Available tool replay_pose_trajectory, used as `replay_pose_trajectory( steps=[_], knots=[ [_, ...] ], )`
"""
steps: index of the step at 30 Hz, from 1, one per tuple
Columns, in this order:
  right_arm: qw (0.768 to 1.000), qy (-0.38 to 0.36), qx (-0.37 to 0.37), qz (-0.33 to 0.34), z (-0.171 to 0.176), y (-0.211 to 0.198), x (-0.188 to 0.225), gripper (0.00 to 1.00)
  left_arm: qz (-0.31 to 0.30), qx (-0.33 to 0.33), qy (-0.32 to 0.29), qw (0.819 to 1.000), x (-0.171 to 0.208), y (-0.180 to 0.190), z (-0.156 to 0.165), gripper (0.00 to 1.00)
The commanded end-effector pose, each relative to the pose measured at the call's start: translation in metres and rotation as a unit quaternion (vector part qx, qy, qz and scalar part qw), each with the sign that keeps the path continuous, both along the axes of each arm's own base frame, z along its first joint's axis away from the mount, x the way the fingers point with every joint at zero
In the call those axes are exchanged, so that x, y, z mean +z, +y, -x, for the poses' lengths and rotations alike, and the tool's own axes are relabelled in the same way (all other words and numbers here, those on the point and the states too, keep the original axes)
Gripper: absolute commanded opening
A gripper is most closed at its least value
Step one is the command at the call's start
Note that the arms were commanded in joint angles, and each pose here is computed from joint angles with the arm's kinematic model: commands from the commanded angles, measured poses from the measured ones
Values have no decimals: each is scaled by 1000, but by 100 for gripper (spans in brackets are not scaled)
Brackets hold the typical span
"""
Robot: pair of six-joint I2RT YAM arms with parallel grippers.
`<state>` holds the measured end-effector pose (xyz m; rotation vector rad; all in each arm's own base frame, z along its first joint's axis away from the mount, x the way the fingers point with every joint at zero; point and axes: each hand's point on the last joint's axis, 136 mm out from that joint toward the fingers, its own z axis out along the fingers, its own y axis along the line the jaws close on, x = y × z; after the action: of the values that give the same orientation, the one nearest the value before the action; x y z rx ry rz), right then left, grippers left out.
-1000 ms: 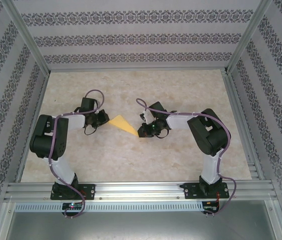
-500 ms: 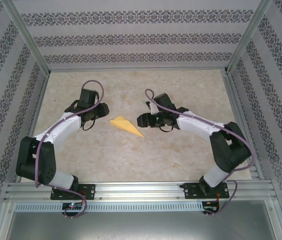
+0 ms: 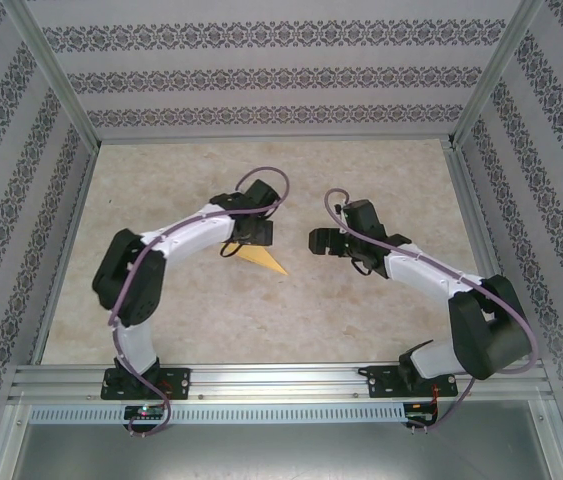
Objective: Fold a paper plane with a square sheet of paper (pick it up from the middle)
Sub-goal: Turn over a paper plane at the center of the table.
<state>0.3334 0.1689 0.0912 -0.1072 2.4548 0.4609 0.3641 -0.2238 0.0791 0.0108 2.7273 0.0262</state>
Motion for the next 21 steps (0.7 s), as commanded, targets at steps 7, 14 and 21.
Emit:
replay_pose_trajectory(
  steps=[7, 14, 21],
  knots=[
    [999, -30, -45, -6, -16, -16, 7, 90, -107, 5, 64, 992, -23, 7, 7, 81],
    [999, -25, -48, -3, -16, -17, 5, 90, -95, 16, 66, 993, -10, 7, 22, 70],
    [999, -18, -50, -2, -17, -18, 2, 89, -69, 35, 74, 994, -13, 8, 44, 60]
  ],
)
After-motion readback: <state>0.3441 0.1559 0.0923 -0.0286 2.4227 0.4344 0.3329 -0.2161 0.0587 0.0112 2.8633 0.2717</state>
